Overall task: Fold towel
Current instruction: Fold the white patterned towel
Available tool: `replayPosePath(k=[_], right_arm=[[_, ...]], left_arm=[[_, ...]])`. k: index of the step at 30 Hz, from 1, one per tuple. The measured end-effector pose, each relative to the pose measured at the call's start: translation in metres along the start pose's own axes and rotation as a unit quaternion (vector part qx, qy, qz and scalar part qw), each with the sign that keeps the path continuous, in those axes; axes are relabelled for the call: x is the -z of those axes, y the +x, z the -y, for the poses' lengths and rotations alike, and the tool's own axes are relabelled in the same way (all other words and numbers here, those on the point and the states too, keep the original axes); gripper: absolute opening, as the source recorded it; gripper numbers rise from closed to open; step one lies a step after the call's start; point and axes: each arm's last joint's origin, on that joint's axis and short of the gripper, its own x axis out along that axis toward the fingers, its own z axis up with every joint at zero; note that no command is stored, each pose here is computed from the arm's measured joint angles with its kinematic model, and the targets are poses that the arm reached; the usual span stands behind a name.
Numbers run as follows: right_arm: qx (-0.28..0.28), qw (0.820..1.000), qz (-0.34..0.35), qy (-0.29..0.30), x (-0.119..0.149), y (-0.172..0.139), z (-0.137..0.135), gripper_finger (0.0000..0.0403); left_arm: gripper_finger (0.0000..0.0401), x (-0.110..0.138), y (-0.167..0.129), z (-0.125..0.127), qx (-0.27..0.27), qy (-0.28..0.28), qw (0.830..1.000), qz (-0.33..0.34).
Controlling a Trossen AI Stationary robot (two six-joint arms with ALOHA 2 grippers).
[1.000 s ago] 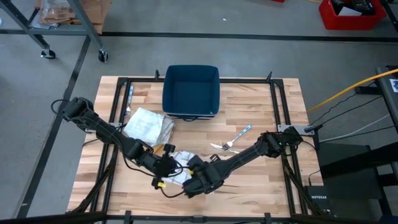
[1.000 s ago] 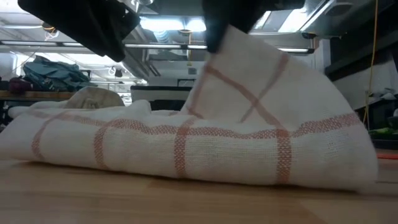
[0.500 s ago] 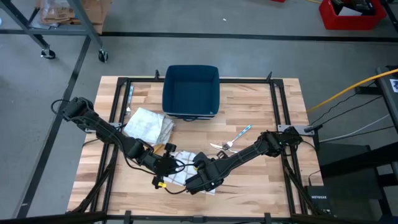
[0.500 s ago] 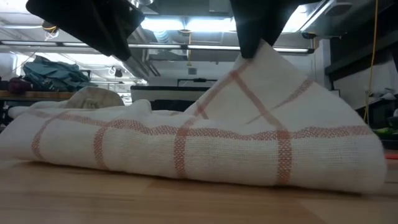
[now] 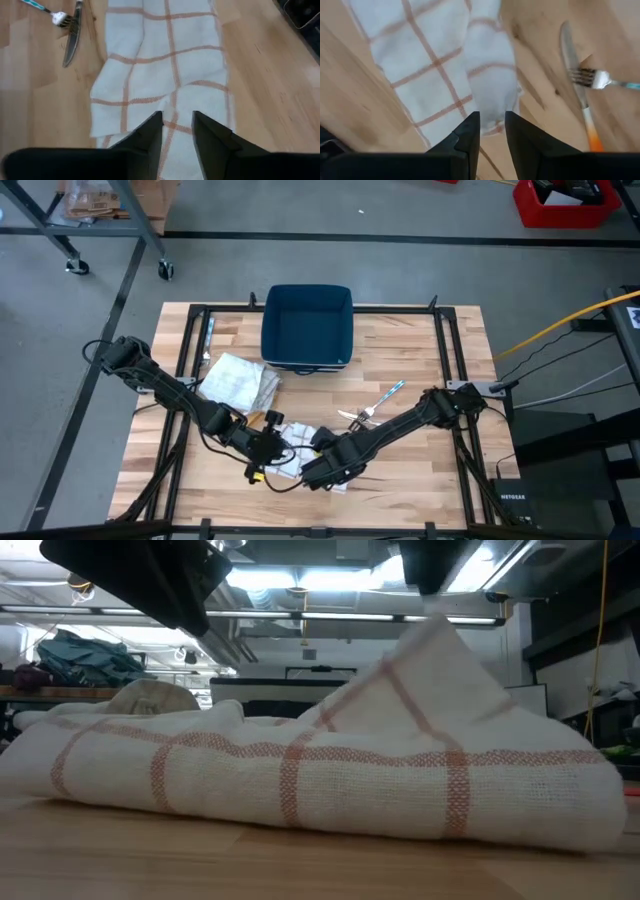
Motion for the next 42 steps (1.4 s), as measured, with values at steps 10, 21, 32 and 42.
replayPosePath(k=[10, 21, 32, 42], right_arm=[[-0.031, 0.997, 0.075, 0.001, -0.005, -0.034, 0.013, 0.0094], [-0.029, 0.992, 0.120, -0.004, -0.012, 0.008, -0.016, 0.0094], [0.056, 0.996, 0.075, -0.010, -0.004, 0.066, -0.013, 0.0094], [0.070, 0.997, 0.038, 0.000, 0.006, 0.111, -0.008, 0.0094]], left_arm=[[0.0097, 0.000, 0.000, 0.000, 0.000, -0.001, 1.000, 0.002], [0.0097, 0.001, 0.033, 0.009, -0.001, 0.044, 0.999, 0.004], [0.0097, 0.033, 0.087, 0.028, -0.002, 0.070, 0.994, -0.089], [0.0097, 0.036, 0.090, 0.033, 0.004, 0.081, 0.992, -0.094]])
